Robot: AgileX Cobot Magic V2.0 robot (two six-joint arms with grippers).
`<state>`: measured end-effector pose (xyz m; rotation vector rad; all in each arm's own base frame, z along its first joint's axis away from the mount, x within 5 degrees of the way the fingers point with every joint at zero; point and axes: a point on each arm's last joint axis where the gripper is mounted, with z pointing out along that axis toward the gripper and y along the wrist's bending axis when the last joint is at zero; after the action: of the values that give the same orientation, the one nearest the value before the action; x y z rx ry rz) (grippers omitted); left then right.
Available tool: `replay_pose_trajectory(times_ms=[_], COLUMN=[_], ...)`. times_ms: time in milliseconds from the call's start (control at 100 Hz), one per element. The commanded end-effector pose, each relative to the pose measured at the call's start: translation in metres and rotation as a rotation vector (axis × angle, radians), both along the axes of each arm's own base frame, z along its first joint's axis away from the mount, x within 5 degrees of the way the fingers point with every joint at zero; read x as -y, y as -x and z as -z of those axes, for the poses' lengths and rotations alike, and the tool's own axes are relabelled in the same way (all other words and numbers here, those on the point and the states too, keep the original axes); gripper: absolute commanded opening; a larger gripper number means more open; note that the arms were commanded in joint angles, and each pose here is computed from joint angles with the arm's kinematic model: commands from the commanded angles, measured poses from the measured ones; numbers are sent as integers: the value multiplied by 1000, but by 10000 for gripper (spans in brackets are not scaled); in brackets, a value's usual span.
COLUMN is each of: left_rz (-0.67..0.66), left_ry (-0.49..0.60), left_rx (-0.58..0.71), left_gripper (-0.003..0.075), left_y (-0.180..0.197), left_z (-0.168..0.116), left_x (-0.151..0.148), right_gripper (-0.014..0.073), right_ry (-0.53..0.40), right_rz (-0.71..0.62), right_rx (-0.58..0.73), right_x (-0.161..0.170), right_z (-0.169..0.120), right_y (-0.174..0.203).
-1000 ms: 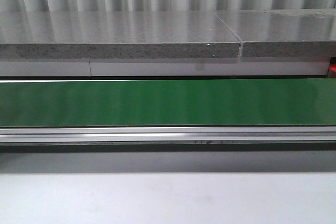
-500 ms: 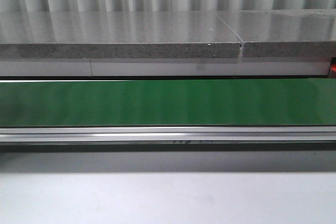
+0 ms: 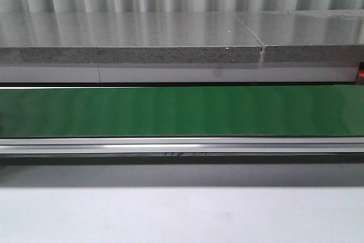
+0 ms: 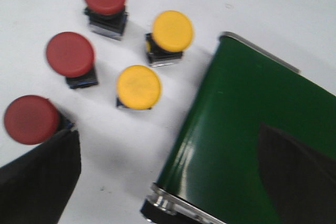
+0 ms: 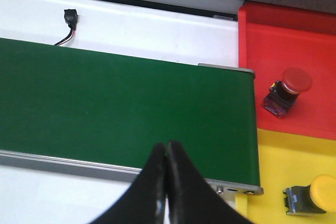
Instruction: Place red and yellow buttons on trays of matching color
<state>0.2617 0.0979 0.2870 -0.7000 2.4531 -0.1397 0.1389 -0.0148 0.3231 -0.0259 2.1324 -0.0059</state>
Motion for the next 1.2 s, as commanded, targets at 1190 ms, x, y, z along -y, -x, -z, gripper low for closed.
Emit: replay_pose_trajectory(times_ms=[1190], left_rz=[-334], left_ry=[13], left_rx=[-32], left_gripper=[640], left_y=[-8], left_z=[89], left_x=[-82], right_gripper=[-71], right_ry=[14], right_rz=[10], right_rx=[88], right_x=[1], right_z=[-13], right_y=[-2])
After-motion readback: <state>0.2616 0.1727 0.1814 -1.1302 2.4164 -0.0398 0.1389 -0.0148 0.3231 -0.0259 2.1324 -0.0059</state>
